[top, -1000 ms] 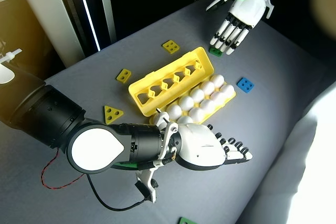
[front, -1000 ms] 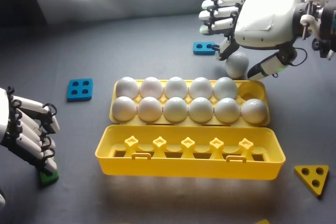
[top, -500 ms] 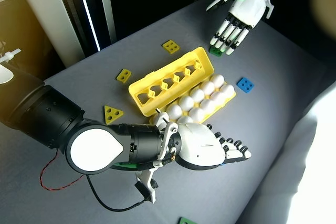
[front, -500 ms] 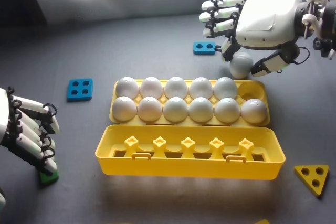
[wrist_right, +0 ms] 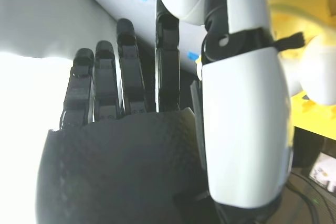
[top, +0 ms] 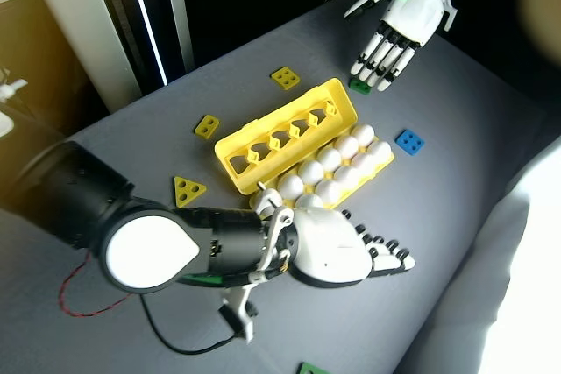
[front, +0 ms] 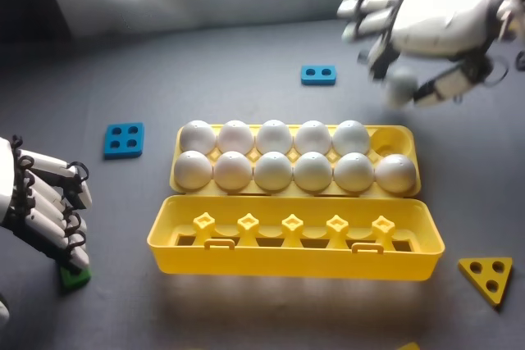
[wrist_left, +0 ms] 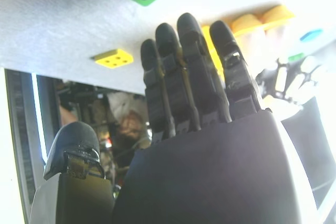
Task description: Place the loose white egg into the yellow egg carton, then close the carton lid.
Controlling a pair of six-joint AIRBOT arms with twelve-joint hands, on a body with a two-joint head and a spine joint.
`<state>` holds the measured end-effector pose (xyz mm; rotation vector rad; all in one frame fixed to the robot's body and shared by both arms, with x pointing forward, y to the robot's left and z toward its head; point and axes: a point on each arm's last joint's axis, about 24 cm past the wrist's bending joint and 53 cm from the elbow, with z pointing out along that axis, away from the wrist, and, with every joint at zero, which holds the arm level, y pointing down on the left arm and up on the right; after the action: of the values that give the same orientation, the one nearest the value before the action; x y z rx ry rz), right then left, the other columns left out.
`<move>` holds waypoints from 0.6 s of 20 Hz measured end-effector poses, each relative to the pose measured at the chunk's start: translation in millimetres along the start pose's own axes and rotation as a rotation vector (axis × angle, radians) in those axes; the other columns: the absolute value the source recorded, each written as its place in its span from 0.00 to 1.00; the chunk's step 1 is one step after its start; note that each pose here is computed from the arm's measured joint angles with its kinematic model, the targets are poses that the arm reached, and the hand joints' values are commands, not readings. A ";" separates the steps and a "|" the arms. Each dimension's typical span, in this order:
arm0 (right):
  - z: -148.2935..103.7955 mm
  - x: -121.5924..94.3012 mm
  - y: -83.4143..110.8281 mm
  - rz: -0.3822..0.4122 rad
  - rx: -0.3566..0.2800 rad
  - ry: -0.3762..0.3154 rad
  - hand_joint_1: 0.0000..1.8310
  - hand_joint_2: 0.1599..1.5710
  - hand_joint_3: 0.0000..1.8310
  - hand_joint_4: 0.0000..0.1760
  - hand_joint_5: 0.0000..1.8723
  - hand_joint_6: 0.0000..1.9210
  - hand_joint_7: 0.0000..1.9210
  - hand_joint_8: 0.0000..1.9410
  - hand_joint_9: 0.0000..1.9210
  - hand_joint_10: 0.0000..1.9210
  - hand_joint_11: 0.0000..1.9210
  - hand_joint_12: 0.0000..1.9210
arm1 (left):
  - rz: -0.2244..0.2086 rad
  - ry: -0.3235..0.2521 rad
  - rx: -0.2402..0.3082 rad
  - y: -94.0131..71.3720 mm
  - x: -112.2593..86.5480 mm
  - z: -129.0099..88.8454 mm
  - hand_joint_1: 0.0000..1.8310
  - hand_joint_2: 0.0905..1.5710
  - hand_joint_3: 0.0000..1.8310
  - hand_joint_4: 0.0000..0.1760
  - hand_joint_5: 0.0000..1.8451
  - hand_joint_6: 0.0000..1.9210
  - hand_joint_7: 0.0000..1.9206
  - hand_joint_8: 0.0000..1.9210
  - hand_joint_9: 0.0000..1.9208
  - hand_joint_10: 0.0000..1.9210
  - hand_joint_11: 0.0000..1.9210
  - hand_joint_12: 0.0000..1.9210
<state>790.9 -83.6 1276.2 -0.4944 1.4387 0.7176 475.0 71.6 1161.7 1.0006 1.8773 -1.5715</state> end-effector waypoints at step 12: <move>-39.5 -39.0 -8.4 0.560 0.153 -0.111 0.57 0.64 0.00 1.00 0.57 0.43 0.17 0.00 0.05 0.00 0.00 0.00 | 0.000 0.000 -0.002 0.3 0.1 0.3 0.00 0.73 0.00 0.00 0.31 0.00 0.31 0.00 0.27 0.00 0.00 0.41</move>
<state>769.4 -122.7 1310.2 0.0787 1.5242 1.0478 475.2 71.4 1161.4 0.9996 1.8787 -1.5689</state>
